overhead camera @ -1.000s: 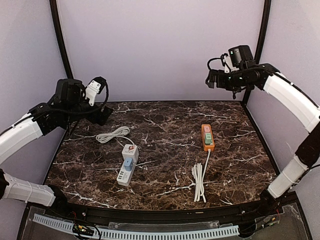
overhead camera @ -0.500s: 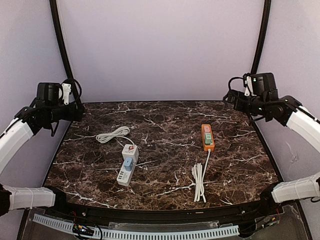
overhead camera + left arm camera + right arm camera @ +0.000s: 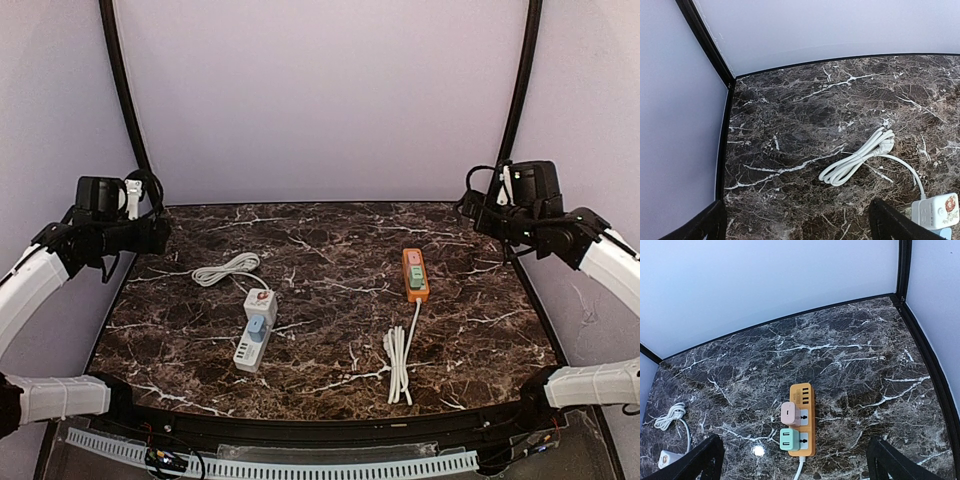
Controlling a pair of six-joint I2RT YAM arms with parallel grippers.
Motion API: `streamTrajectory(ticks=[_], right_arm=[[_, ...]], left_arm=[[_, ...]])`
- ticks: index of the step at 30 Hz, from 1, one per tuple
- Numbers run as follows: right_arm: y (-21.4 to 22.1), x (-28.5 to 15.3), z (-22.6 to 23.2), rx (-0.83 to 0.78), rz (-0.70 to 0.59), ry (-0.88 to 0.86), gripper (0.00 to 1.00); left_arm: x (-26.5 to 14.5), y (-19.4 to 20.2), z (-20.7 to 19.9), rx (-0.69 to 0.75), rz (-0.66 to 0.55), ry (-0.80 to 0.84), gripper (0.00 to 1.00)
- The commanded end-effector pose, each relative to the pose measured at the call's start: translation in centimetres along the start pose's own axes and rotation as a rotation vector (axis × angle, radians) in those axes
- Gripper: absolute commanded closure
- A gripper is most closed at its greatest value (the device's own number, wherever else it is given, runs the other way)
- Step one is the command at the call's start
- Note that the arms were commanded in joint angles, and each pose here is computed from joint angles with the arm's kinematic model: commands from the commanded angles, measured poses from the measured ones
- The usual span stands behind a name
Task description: Insert the plug
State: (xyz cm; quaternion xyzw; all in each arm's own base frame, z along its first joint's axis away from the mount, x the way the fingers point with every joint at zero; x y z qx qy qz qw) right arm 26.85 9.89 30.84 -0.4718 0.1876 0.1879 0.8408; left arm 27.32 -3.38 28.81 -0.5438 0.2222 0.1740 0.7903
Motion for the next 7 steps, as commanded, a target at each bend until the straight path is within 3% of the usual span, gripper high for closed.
streamTrajectory(ticks=[1,7], right_arm=[[-0.57,-0.21,0.0,0.029,-0.043,-0.011,0.01],[-0.68,-0.23,-0.09,0.038,-0.059,-0.007,0.01]], left_arm=[[-0.34,0.44,-0.08,-0.016,-0.012,0.011,0.01],[-0.24,0.52,-0.2,-0.015,-0.018,0.016,0.01]])
Point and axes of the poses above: each gripper's point midway between its finger pads, its own x axis out along the fingers, its own z axis along the line the jaws close on, y = z × x, the point moved 6 cm from there along -x, back along the fingers, and after that the axes turned 13 degrees about x, right-handed, at the moved point
